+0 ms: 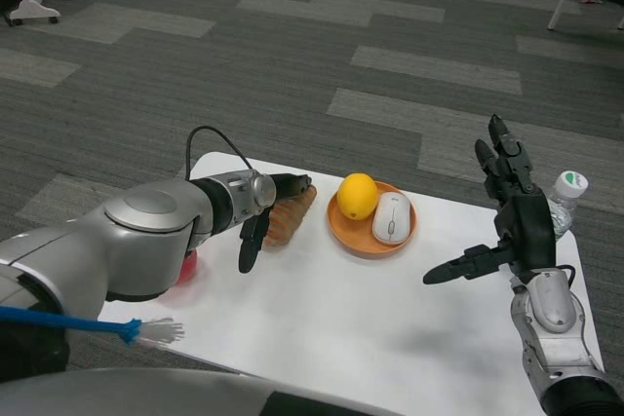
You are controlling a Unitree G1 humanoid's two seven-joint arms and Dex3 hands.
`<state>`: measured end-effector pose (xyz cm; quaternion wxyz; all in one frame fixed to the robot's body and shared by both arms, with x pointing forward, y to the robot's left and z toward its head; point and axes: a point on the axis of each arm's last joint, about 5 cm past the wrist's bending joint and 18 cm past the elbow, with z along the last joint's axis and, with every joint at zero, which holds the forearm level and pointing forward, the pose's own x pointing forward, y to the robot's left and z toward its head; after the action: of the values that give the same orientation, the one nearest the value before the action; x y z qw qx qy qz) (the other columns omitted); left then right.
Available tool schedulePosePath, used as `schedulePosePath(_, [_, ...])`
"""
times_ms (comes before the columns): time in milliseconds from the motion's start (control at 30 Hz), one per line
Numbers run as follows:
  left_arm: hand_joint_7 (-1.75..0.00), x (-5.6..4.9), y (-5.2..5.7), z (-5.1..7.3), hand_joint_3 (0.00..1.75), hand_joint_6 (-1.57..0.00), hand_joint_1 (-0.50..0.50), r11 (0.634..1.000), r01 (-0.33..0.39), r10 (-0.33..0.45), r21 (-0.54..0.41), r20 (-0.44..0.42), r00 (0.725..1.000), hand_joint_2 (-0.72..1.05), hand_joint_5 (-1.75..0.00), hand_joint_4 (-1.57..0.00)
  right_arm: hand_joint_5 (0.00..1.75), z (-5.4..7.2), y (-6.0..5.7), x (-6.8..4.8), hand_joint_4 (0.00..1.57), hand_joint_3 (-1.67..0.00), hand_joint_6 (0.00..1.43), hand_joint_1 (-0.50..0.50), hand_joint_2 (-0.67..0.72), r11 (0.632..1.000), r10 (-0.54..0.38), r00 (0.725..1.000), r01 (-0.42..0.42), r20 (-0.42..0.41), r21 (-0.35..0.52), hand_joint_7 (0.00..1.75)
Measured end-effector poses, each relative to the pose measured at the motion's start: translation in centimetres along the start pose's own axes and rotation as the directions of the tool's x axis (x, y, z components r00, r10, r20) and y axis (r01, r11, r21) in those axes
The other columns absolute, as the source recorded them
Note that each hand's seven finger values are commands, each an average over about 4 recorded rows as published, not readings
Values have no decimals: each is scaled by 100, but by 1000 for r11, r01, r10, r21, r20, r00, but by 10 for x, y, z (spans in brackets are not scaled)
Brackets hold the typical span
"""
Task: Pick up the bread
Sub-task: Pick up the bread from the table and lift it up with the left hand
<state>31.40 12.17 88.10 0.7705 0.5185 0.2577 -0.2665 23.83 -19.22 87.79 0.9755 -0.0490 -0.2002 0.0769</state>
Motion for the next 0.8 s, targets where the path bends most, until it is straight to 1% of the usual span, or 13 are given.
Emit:
schedulePosePath(100, [-14, 0, 0, 0, 9, 0, -50, 1000, 8, -8, -1, 3, 1000, -46, -10, 0, 19, 0, 1, 0, 0, 0, 0, -33, 15, 1000, -1, 1000, 1, 0, 3, 0])
schedulePosePath(200, [-16, 0, 0, -1, 9, 0, -48, 1000, 8, -8, -3, 2, 1000, -44, -10, 0, 19, 0, 1, 0, 0, 0, 0, -33, 15, 1000, -1, 1000, 1, -1, 5, 0])
schedulePosePath(267, [-19, 0, 0, -1, 4, 0, -46, 1000, 9, -8, -7, 2, 1000, -26, -10, 0, 19, -1, 1, -1, 0, 0, 0, -33, 15, 1000, -1, 1000, 1, -2, 6, 0])
schedulePosePath(333, [-17, 0, -1, -2, 4, 0, -40, 1000, 8, -8, -12, 2, 1000, -2, -10, 0, 19, -1, 1, -1, 0, 0, 0, -33, 15, 1000, -2, 1000, 2, -3, 6, 0])
schedulePosePath(400, [-14, 0, -1, -2, 9, 0, -20, 1000, 8, -8, -15, 3, 1000, 25, -10, 0, 19, -1, 1, -1, 0, 0, 0, -33, 15, 1000, -2, 1000, 2, -4, 6, 0])
schedulePosePath(433, [-14, 0, -1, -2, 9, 0, -12, 1000, 8, -8, -17, 3, 1000, 34, -10, 0, 19, -1, 1, -1, 0, 0, 0, -33, 15, 1000, -2, 1000, 2, -4, 6, 0])
schedulePosePath(467, [-16, 0, -1, -2, 9, 0, 0, 1000, 8, -8, -20, 4, 1000, 49, -10, 0, 19, -1, 1, -1, 0, 0, 0, -33, 15, 1000, -2, 1000, 2, -4, 6, 0])
schedulePosePath(500, [-17, 0, -1, -2, 9, 0, 3, 1000, 8, -8, -22, 4, 1000, 56, -10, 0, 19, -1, 1, -1, 0, 0, 0, -33, 15, 1000, -2, 1000, 2, -4, 6, 0])
schedulePosePath(567, [-17, 0, -1, -2, 9, 0, 13, 1000, 9, -8, -27, 5, 1000, 78, -10, 0, 19, -1, 1, -1, 0, 0, 0, -33, 15, 1000, -2, 1000, 2, -5, 6, 0])
schedulePosePath(633, [-14, 0, -1, -2, 9, 0, 17, 999, 8, -8, -32, 6, 1000, 91, -10, 0, 19, -1, 1, -2, 0, 0, 0, -33, 15, 1000, -2, 1000, 2, -5, 6, 0])
schedulePosePath(733, [-19, 0, -2, -3, 9, 0, 19, 999, 4, -4, -46, 8, 1000, 103, -10, 0, 19, -1, 1, -2, 0, 0, 0, -33, 15, 1000, -2, 1000, 2, -5, 6, 0])
schedulePosePath(800, [-21, 0, -2, -4, 9, 0, 24, 999, -1, 2, -53, 11, 1000, 105, -15, 0, 19, -1, 1, -2, 0, 0, 0, -33, 15, 1000, -2, 1000, 2, -5, 6, 0])
